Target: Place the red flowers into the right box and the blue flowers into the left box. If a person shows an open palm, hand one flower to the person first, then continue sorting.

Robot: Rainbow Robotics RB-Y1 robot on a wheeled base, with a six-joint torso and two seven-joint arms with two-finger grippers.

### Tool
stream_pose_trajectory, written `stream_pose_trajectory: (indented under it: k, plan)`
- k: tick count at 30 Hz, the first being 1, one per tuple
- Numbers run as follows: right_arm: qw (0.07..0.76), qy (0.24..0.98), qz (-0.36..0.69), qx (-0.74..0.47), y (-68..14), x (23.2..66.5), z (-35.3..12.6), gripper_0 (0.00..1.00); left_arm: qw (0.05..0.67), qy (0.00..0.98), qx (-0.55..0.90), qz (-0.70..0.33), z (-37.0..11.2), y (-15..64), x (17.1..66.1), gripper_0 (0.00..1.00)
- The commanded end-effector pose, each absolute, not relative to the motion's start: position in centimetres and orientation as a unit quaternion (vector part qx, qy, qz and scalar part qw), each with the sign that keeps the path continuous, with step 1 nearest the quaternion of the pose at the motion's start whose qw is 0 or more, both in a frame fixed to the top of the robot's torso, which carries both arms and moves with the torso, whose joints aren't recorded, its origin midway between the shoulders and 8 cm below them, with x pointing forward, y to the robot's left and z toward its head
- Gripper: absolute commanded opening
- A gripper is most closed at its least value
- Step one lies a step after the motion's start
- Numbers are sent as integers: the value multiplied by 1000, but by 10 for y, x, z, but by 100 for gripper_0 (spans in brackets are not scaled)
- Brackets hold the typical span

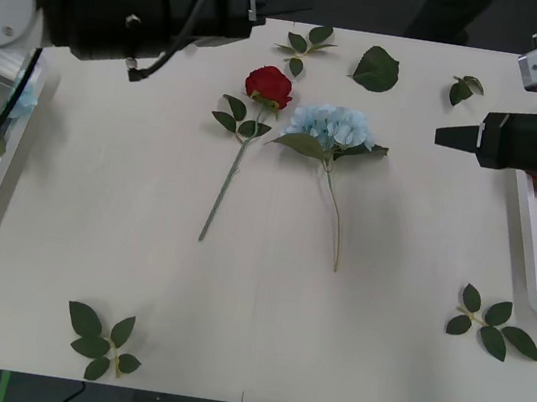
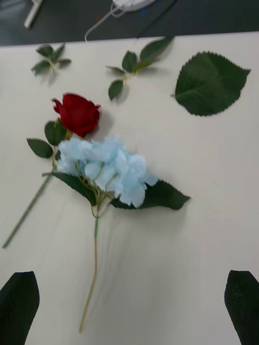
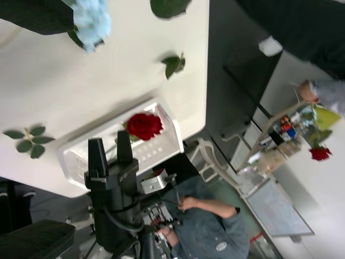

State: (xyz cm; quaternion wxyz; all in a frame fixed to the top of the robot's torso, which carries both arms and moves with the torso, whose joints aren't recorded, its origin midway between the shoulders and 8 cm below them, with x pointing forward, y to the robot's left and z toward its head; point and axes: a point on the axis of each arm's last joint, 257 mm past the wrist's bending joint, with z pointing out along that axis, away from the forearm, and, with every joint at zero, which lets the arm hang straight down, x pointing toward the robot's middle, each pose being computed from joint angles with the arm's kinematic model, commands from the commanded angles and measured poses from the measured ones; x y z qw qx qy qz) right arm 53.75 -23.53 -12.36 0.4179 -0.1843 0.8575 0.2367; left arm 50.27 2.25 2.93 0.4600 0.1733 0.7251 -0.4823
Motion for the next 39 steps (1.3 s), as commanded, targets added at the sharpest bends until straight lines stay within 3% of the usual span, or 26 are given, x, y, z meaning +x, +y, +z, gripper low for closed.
stream_pose_trajectory:
  k: [1,11,25,39]
  plan:
    - [410,867,227,-170,-222,540,-100,100,453,765,146,-435,64,62,510,100]
    - [385,891,195,-144,-165,557,-126,100,399,861,73,-306,9,80,531,100]
    - [355,924,91,-110,-95,563,-183,100,358,924,-12,-134,-82,84,576,100]
    - [355,928,60,-95,-61,595,-240,100,261,964,-26,-42,-176,111,571,100]
